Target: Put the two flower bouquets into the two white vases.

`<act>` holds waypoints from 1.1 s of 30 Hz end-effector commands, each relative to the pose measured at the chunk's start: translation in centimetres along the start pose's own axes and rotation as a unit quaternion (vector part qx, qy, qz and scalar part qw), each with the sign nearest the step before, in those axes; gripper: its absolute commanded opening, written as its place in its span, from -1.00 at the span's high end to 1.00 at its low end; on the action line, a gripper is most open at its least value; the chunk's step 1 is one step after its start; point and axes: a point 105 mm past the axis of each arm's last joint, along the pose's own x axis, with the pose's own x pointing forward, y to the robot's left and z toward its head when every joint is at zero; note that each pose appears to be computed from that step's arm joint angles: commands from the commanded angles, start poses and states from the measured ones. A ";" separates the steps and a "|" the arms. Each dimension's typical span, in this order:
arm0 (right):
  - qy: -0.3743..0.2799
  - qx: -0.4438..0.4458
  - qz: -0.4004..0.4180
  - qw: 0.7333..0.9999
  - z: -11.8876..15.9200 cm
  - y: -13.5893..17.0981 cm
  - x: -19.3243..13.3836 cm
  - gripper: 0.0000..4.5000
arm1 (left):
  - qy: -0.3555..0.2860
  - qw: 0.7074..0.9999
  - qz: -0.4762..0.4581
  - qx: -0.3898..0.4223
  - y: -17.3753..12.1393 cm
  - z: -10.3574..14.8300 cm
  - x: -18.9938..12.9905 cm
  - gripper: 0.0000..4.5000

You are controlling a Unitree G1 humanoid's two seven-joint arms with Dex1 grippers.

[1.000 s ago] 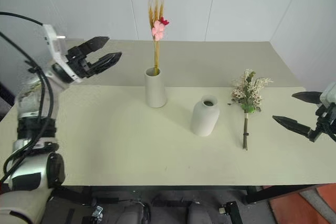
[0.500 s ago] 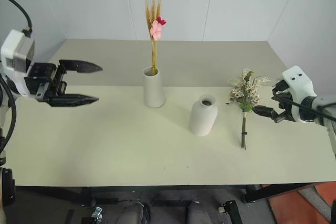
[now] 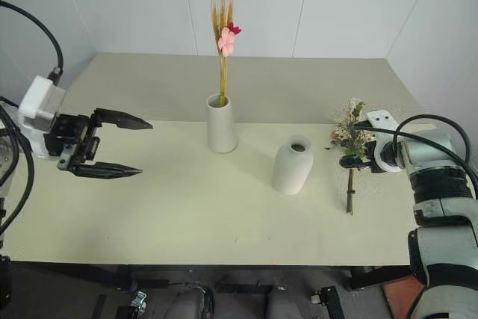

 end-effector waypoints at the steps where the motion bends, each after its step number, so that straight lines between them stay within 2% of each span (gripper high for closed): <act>1: -0.015 -0.001 -0.011 1.000 1.1 -0.7 -0.3 -0.92 | 0.001 1.000 0.011 0.028 -0.3 0.9 -0.2 -0.99; 4: -0.009 0.011 0.004 1.000 1.0 -0.4 0.2 -0.63 | 0.002 1.000 0.014 0.027 -0.5 0.8 -0.1 -1.00; 13: 0.001 0.031 0.016 0.999 0.7 -0.1 1.3 0.83 | 0.008 0.999 0.023 0.024 -0.8 0.5 0.0 -1.00; 14: 0.000 0.034 0.014 0.999 0.7 -0.2 1.3 0.91 | 0.008 0.999 0.025 0.024 -0.8 0.5 0.0 -1.00; 17: -0.007 0.037 0.009 0.999 1.0 -0.5 1.1 0.91 | 0.009 0.999 0.030 0.025 -0.7 0.5 -0.1 -1.00; 20: -0.060 0.029 -0.018 0.998 2.9 -1.2 0.3 0.91 | 0.012 0.999 0.032 0.028 -0.6 0.6 -0.2 -1.00; 22: -0.162 0.006 -0.053 0.985 5.8 -1.8 -1.1 0.91 | 0.012 0.999 0.035 0.029 -0.6 0.7 -0.3 -1.00; 24: -0.275 -0.008 -0.081 0.958 8.4 -2.0 -3.2 0.91 | 0.010 0.999 0.039 0.029 -0.5 0.9 -0.5 -1.00; 26: -0.434 -0.001 -0.107 0.895 11.1 -1.6 -7.2 0.91 | 0.006 0.998 0.048 0.026 -0.4 1.0 -0.7 -1.00; 28: -0.531 0.007 -0.103 0.841 11.6 -1.0 -10.8 0.91 | 0.003 0.998 0.054 0.023 -0.3 1.0 -0.9 -1.00; 29: -0.592 0.031 -0.029 0.805 11.5 0.4 -13.1 0.91 | 0.004 0.998 0.057 0.022 -0.3 0.9 -1.0 -1.00; 31: -0.664 0.044 0.090 0.741 10.6 2.7 -16.6 0.91 | 0.007 0.998 0.060 0.021 -0.2 0.8 -1.1 -1.00; 32: -0.679 0.039 0.122 0.723 10.1 3.5 -17.5 0.91 | 0.008 0.998 0.061 0.020 -0.1 0.8 -1.2 -1.00; 33: -0.684 0.025 0.131 0.717 9.8 4.3 -17.8 0.91 | 0.009 0.998 0.061 0.020 -0.1 0.7 -1.2 -1.00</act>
